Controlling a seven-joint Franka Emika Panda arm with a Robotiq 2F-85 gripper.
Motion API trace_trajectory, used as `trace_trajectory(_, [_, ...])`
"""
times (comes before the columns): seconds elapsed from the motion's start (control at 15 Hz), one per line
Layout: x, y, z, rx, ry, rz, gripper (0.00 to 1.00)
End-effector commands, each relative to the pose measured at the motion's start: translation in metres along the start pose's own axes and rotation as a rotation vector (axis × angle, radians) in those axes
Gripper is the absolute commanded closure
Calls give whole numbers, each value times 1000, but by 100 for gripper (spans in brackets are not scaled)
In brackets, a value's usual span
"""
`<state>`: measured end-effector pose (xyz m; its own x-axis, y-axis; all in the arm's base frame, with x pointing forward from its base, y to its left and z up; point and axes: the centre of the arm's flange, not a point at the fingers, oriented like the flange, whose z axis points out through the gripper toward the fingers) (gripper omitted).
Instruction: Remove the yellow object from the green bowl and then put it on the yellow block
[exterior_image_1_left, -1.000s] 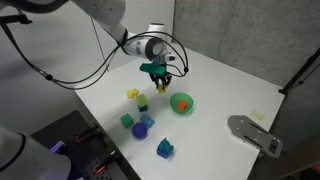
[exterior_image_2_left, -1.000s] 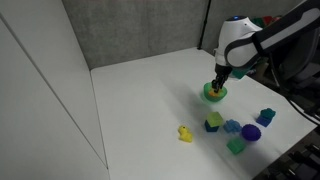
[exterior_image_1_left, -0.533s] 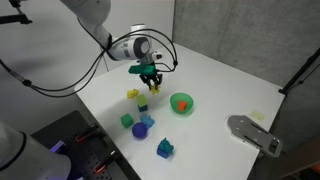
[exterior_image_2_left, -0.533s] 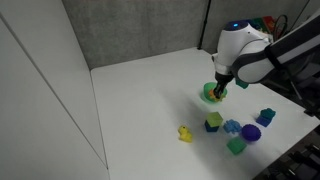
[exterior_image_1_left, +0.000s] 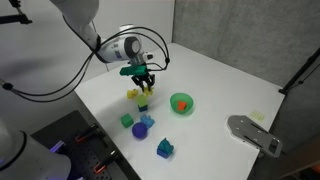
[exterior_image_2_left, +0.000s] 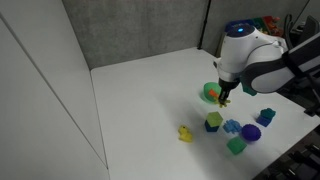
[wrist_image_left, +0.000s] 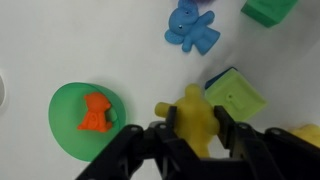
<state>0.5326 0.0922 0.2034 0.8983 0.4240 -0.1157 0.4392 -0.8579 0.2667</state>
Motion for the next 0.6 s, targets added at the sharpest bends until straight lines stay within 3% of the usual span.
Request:
trace_trajectory(0.0, [-20, -15, -12, -25, 9, -12, 84])
trace_trajectory(0.53, [-29, -41, -3, -48, 2, -59, 84])
